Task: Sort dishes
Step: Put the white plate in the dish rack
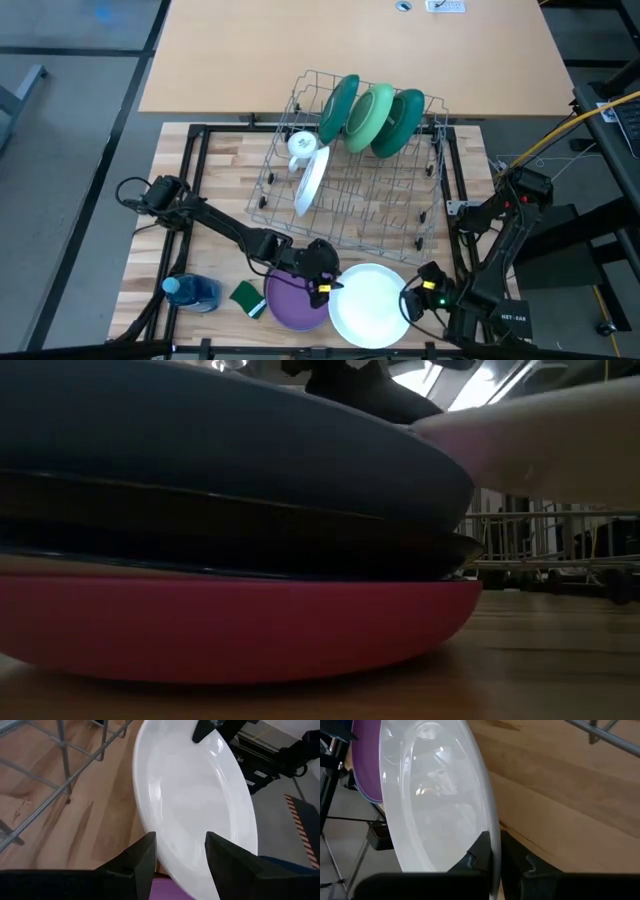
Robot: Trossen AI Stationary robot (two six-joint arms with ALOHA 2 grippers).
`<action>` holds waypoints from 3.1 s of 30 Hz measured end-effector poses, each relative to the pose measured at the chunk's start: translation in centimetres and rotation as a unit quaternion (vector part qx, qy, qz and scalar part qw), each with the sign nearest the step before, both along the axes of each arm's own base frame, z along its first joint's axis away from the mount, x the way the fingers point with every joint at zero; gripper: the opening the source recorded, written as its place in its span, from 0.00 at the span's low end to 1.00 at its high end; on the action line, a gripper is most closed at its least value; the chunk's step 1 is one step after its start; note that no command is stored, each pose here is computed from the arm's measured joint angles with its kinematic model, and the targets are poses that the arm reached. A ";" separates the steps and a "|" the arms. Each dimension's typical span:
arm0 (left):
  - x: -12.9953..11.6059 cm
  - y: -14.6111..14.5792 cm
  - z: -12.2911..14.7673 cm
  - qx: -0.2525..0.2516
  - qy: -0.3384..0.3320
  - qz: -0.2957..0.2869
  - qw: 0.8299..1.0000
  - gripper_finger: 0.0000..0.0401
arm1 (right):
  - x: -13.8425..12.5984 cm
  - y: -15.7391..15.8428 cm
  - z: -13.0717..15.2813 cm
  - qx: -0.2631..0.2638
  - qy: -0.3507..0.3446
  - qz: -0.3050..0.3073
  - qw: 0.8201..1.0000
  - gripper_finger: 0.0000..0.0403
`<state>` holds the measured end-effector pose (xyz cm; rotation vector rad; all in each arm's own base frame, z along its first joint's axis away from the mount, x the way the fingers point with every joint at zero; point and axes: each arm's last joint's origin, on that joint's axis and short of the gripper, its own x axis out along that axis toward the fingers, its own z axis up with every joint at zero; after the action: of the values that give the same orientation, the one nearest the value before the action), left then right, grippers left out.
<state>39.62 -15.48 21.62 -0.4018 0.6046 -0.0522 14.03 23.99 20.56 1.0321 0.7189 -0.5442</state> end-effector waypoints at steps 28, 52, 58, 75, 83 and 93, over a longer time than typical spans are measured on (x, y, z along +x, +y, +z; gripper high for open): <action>0.2 -0.1 0.3 -0.057 -0.001 -0.013 0.998 0.39 | 1.3 0.5 1.9 -0.058 -0.099 0.012 0.993 0.05; 0.0 -0.2 0.0 -0.055 0.014 -0.045 0.997 0.12 | 3.6 1.6 7.3 -0.055 -0.066 0.130 0.988 0.35; 0.1 -0.3 0.4 -0.069 0.002 -0.057 0.996 0.12 | 3.6 1.8 9.7 -0.067 -0.066 0.155 0.983 0.36; -2.4 1.3 7.9 -0.204 -0.053 -0.286 0.935 0.12 | 3.4 0.2 20.6 -0.358 -0.160 0.239 0.888 0.36; -4.5 2.6 13.1 -0.237 -0.161 -0.498 0.819 0.12 | 3.3 -0.4 23.5 -0.542 -0.146 0.299 0.772 0.36; -6.0 2.1 15.1 -0.215 -0.221 -0.612 0.728 0.12 | 3.5 0.0 24.0 -0.602 -0.136 0.332 0.714 0.36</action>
<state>33.61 -13.35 36.68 -0.3535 0.2757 -1.5609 17.56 23.95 44.55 -0.4076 0.2807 -0.1160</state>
